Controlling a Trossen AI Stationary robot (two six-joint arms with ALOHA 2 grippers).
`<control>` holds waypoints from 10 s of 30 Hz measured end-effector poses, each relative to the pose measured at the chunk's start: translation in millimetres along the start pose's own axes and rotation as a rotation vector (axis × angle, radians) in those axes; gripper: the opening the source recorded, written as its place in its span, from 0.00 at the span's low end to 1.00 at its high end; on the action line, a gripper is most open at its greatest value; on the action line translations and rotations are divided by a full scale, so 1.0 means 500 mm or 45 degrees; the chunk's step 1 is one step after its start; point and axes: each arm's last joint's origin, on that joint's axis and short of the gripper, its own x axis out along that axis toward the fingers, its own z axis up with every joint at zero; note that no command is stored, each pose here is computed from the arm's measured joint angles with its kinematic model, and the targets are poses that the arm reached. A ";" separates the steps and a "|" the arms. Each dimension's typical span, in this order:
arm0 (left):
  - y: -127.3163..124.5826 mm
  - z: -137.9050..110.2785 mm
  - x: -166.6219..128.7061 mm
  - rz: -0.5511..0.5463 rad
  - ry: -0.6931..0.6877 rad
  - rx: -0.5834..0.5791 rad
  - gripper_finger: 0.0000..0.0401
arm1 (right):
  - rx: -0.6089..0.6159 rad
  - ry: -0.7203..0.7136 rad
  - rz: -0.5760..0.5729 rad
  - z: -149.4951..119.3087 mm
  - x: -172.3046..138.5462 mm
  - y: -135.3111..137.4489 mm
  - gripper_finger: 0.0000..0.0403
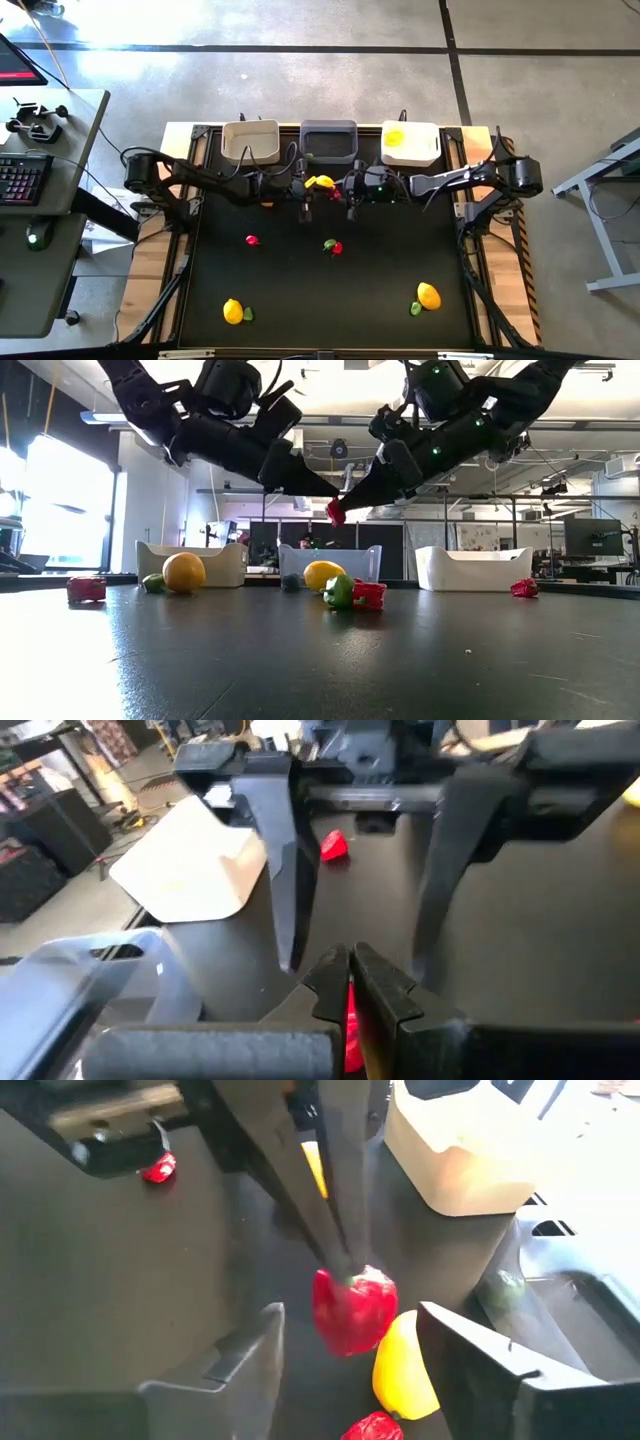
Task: Sort produce into baskets
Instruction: Put the red bell pepper into the gray bin, then put the lemon into the white bin
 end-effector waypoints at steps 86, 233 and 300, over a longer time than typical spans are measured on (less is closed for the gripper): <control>0.082 -0.020 -0.228 0.089 0.003 0.065 0.00 | -0.029 0.062 -0.138 -0.029 0.032 0.003 0.03; -0.149 0.006 -0.154 -0.318 0.255 -0.089 0.38 | 0.313 -0.136 0.021 -0.176 -0.091 0.206 0.41; 0.075 -0.043 -0.087 -0.265 -0.184 -0.253 0.55 | -0.014 -0.196 -0.163 0.119 -0.034 0.047 0.34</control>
